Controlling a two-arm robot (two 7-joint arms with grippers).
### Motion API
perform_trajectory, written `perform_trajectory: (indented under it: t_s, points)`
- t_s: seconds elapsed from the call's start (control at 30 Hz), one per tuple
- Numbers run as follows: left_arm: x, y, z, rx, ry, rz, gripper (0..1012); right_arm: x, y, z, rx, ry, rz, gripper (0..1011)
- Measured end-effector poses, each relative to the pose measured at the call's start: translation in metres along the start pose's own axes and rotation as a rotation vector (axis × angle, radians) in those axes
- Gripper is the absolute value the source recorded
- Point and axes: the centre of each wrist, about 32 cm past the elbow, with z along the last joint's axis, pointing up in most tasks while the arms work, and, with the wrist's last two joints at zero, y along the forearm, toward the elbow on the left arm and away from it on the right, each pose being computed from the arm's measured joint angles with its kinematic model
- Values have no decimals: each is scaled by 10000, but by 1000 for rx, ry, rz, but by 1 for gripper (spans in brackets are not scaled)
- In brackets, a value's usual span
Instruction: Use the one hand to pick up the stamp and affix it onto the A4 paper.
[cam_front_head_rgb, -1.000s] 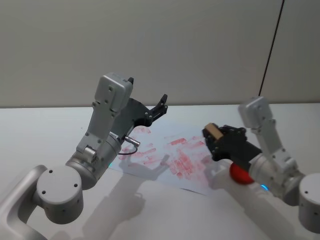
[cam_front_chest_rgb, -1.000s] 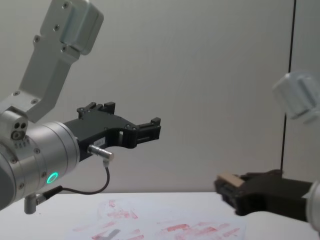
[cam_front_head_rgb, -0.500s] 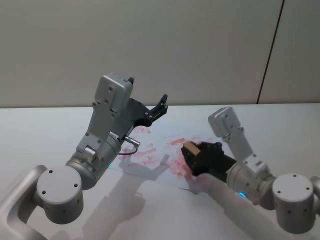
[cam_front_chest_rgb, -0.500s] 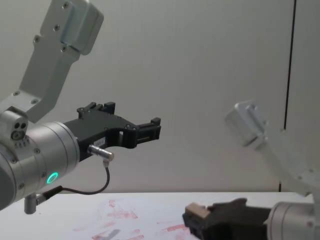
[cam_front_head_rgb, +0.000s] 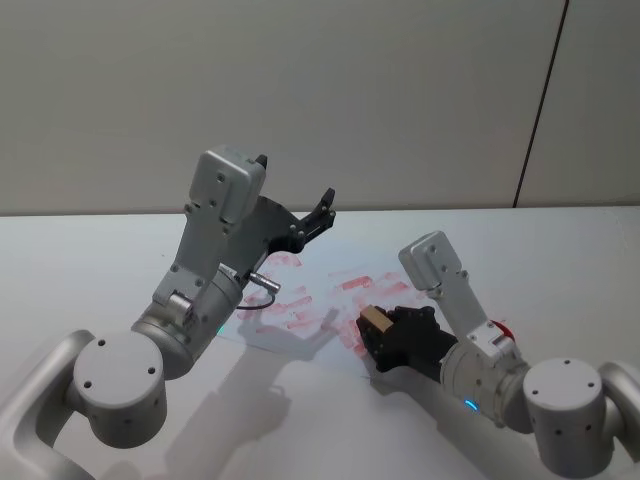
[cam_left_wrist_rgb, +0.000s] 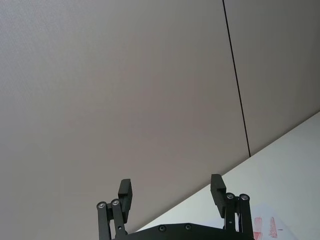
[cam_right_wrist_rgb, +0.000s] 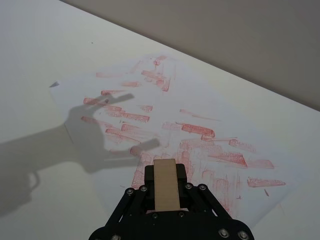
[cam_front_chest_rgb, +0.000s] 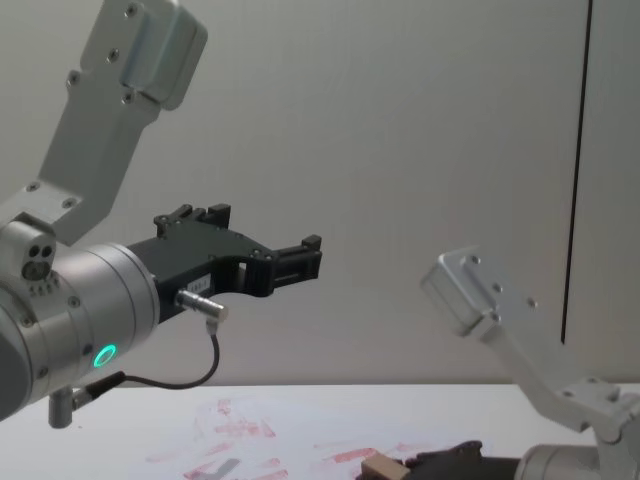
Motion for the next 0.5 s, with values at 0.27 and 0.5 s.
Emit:
perform_trajectory:
  t_s: [0.27, 0.5]
  points:
    - [0, 0, 0, 0, 0, 0, 1002, -31, 27, -43, -39, 5, -5, 220]
    - [0, 0, 0, 0, 0, 0, 1001, -42, 48, -61, -55, 6, -11, 220]
